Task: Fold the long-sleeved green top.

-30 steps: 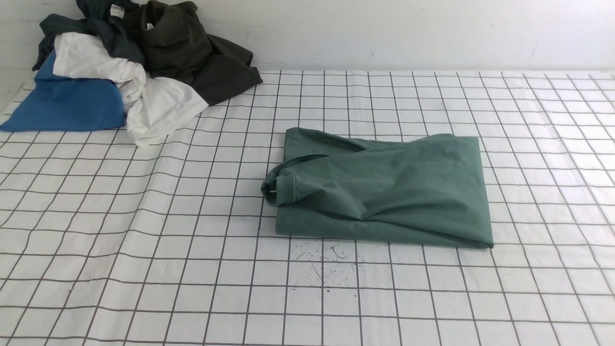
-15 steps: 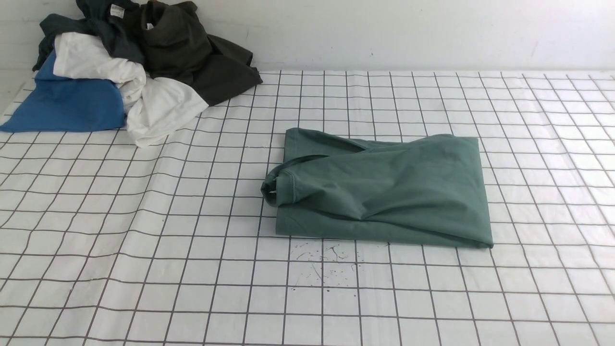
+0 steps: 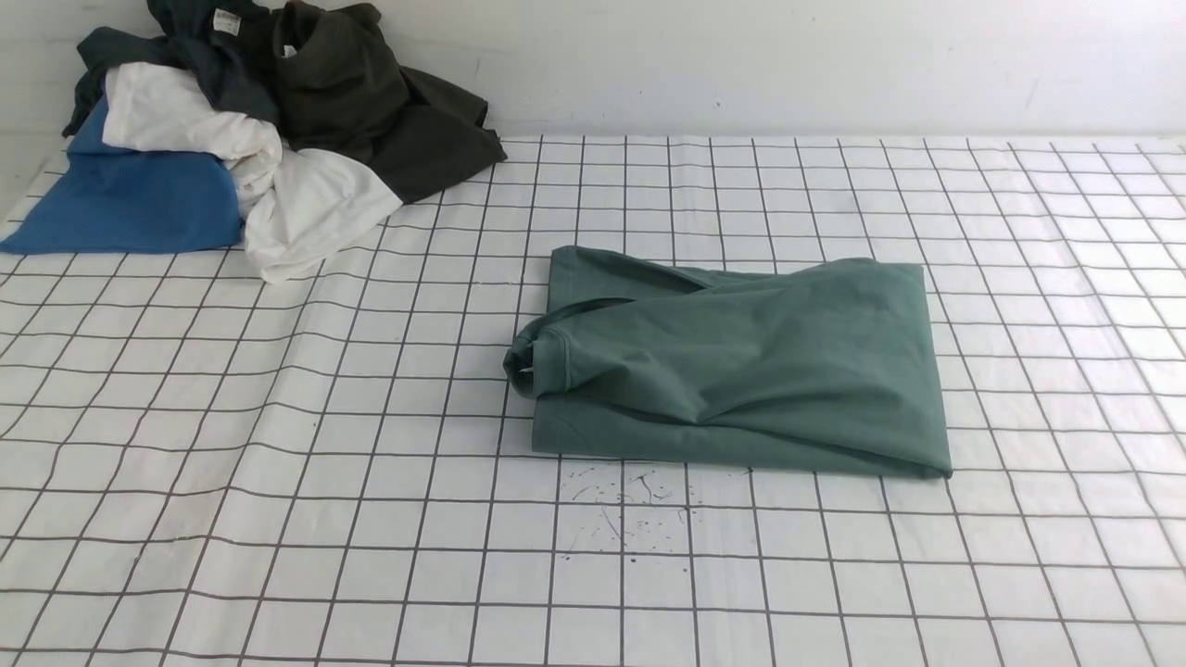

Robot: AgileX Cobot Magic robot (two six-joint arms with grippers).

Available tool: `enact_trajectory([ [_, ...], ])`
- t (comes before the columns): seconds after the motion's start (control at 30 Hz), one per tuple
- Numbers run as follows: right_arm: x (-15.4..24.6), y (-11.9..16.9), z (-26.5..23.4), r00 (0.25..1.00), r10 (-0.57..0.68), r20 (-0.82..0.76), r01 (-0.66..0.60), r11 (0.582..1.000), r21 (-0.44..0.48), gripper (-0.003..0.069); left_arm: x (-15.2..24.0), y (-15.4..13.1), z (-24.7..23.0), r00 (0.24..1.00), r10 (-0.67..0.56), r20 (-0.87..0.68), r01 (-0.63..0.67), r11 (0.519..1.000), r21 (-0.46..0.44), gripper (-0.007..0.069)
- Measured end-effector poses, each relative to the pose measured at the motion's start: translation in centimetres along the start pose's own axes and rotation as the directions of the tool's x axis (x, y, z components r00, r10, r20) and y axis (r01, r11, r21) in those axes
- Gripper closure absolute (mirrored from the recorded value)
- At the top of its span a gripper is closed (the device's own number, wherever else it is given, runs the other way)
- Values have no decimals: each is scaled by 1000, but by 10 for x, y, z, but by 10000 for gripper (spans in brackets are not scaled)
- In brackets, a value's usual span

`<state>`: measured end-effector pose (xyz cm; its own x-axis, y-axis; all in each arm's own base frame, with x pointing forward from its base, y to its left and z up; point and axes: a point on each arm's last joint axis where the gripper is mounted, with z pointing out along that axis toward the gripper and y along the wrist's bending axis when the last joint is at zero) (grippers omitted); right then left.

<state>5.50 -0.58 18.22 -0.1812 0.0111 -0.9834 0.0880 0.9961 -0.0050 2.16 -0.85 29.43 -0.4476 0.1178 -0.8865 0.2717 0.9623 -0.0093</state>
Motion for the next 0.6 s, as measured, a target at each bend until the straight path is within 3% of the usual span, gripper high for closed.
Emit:
enact_trajectory([
  [0.6,0,0,0,1000,12,0,-12,1000,0,673,0,0,0,1000,0,0,0,1000,0,632],
])
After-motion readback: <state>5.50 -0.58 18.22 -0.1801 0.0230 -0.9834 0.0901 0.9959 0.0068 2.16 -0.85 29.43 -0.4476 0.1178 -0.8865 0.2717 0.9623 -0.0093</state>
